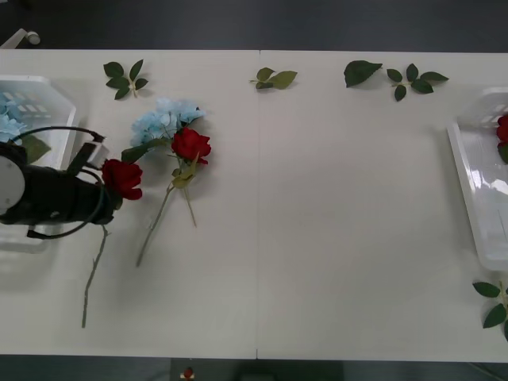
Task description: Put the red flowers into the right box and the blue flowers into the left box
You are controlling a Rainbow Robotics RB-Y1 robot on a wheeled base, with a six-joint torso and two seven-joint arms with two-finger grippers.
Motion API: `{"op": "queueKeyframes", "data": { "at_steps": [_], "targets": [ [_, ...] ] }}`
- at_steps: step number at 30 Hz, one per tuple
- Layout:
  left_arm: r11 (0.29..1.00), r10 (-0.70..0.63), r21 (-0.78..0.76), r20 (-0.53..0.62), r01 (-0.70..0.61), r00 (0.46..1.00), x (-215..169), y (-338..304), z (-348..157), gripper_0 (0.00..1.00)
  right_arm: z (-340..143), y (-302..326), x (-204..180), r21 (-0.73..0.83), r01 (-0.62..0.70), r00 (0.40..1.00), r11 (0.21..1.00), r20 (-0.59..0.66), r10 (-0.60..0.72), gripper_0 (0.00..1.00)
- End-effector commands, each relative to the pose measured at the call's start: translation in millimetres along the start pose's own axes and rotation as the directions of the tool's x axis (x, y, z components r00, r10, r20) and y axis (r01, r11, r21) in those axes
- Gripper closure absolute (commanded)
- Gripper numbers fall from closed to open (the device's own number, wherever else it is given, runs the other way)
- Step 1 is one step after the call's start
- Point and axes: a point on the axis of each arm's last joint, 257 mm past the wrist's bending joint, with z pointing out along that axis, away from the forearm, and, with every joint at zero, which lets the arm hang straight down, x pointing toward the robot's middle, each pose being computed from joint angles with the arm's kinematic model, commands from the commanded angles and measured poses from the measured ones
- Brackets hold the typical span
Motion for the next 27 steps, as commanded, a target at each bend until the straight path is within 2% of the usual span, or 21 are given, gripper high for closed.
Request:
{"op": "queueKeyframes", "data": {
  "at_steps": [1, 6, 10, 12, 17, 22, 25, 27],
  "targets": [
    [0.999, 0.05, -0.014, 0.033, -0.049, 0.998, -22, 17, -66, 1.0, -9, -9, -13, 0.002, -0.007, 1.0, 1.0, 0.024, 0.007, 0.0],
    [0.995, 0.092, 0.033, 0.109, -0.096, 0.99, -44, 3, -106, 1.0, -10, 0, -13, -0.034, -0.018, 1.0, 0.999, 0.023, 0.018, 0.0],
    [0.978, 0.127, 0.13, 0.263, -0.165, 0.956, -80, -30, -115, 1.0, -14, 22, -12, -0.119, -0.046, 0.999, 0.992, 0.01, 0.047, 0.0],
    [0.959, 0.098, 0.214, 0.362, -0.185, 0.927, -102, -56, -113, 1.0, -21, 42, -13, -0.185, -0.052, 0.999, 0.981, 0.001, 0.054, 0.0],
    [0.902, -0.019, 0.38, 0.504, -0.202, 0.863, -136, -100, -117, 1.0, -49, 92, -22, -0.34, -0.047, 0.999, 0.939, 0.007, 0.052, 0.0],
    [0.804, -0.107, 0.524, 0.592, -0.281, 0.799, -153, -149, -130, 1.0, -95, 147, -31, -0.522, -0.016, 0.999, 0.853, 0.035, 0.04, 0.0],
    [0.698, -0.166, 0.624, 0.617, -0.35, 0.77, -152, -197, -140, 1.0, -133, 181, -32, -0.641, 0.019, 0.997, 0.768, 0.065, 0.03, 0.0],
    [0.658, -0.185, 0.653, 0.624, -0.376, 0.759, -150, -215, -141, 1.0, -149, 195, -29, -0.683, 0.036, 0.997, 0.729, 0.077, 0.023, 0.0]
  ]
}}
